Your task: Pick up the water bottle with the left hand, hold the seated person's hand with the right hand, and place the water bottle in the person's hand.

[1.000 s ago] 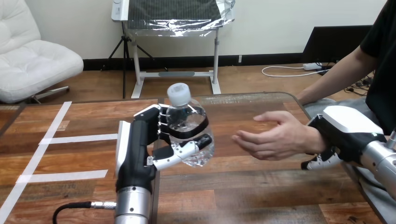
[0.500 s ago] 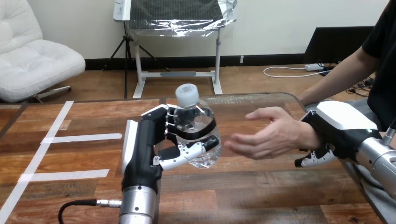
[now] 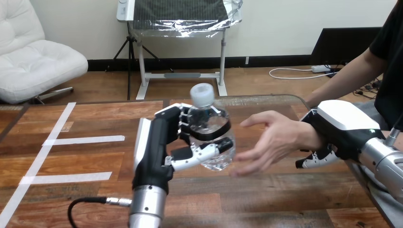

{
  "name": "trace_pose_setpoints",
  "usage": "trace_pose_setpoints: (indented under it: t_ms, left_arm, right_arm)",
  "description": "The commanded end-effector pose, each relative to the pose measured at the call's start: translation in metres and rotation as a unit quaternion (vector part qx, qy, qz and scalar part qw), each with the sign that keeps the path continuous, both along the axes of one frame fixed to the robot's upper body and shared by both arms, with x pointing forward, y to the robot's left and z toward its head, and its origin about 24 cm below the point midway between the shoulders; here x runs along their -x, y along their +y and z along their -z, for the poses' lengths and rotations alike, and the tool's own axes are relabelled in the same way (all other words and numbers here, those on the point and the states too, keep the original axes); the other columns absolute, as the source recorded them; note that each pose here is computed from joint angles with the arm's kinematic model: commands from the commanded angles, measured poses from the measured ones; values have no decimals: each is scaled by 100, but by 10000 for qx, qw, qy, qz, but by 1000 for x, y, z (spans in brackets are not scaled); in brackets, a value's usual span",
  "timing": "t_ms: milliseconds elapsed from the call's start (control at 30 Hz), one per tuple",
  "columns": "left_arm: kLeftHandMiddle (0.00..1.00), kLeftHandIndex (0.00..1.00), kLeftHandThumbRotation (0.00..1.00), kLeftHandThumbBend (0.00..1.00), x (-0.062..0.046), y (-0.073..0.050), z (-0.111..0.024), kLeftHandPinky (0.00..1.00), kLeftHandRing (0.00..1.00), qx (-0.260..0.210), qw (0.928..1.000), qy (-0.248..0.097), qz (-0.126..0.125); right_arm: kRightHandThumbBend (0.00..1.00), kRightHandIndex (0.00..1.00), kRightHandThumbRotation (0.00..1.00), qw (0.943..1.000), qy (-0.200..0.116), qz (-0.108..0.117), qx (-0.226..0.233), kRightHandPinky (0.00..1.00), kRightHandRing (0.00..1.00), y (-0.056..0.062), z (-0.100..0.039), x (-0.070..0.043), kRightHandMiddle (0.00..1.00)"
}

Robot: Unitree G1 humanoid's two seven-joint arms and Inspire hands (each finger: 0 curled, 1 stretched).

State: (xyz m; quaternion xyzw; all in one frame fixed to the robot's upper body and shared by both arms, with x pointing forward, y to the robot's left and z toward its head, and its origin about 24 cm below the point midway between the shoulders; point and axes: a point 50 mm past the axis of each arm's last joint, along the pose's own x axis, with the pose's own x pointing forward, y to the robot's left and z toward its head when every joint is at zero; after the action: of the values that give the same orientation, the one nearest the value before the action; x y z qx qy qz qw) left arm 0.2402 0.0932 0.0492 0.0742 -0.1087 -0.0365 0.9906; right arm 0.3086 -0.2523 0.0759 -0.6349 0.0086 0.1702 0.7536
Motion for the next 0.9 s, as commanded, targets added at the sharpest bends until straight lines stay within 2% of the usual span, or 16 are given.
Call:
trace_pose_setpoints:
  t_ms: [0,467,867]
  left_arm:
    - [42,46,0,66,-14,-21,-38,33,38,437,9957,-773,267]
    - [42,46,0,67,-15,-32,-43,34,37,405,9946,-844,454]
    - [42,46,0,68,-15,-42,-47,35,38,461,9930,-898,616]
  right_arm:
    - [76,33,0,9983,-528,253,-27,18,23,-12,-26,-7,29]
    - [76,33,0,9980,-617,124,12,17,22,-7,-28,-6,29]
    - [74,32,0,9982,-580,121,74,16,22,-3,-27,-6,29]
